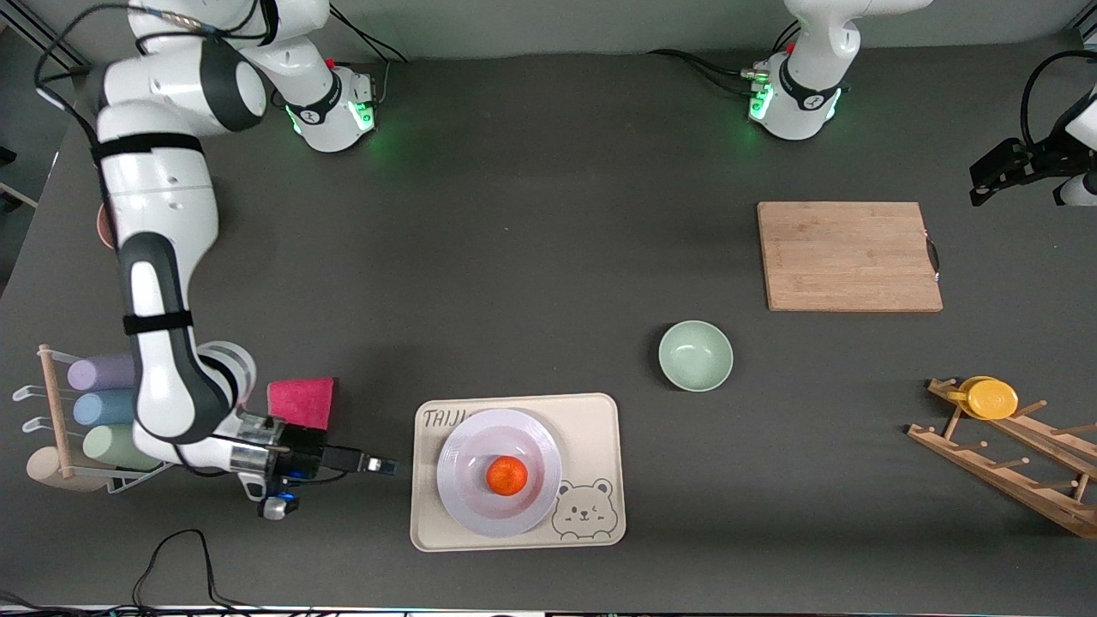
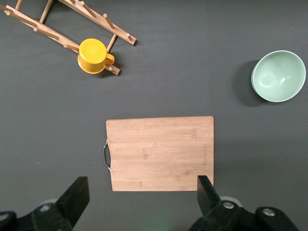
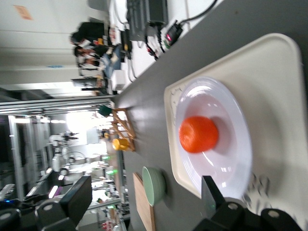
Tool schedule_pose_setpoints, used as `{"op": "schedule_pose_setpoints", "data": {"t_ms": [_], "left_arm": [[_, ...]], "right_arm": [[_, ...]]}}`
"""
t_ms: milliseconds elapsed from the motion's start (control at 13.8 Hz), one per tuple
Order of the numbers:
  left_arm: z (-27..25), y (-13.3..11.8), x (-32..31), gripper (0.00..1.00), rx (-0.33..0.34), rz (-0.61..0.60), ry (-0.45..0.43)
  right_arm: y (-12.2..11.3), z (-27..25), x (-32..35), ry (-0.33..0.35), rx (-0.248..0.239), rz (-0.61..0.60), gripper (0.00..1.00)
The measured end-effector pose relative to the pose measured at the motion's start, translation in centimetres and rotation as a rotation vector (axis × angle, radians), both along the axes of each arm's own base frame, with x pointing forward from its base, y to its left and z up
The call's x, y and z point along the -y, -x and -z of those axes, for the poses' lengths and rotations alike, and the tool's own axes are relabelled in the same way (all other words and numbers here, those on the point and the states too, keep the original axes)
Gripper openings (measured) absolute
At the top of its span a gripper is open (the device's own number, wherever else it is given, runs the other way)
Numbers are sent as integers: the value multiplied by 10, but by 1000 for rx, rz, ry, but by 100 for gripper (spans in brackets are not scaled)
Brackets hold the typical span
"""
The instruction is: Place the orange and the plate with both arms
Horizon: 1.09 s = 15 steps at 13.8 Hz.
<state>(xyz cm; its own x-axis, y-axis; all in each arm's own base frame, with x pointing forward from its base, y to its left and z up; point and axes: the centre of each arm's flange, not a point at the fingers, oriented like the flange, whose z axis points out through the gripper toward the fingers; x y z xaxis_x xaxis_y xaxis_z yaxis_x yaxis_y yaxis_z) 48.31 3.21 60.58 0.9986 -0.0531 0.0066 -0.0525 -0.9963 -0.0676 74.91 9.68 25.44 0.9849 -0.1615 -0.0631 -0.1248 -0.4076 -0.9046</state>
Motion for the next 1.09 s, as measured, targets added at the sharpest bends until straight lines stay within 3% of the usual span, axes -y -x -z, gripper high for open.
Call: {"op": "schedule_pose_setpoints", "data": {"t_ms": [145,362,869,1086], "left_arm": [[0,0,0,100,-1,0,0],[1,1,0,100,-7,-1,2],[-10,6,-7,100,-1,-22,36],[-13,8,-8,100,2,-24,37]], "right_arm": [[15,-50,26,148,-30,-25,100],[44,-108,63,340,-31,-52,100],[112,-232,110,896,36,-253,100],[138,-284,130,1053,49,-277,100]]}}
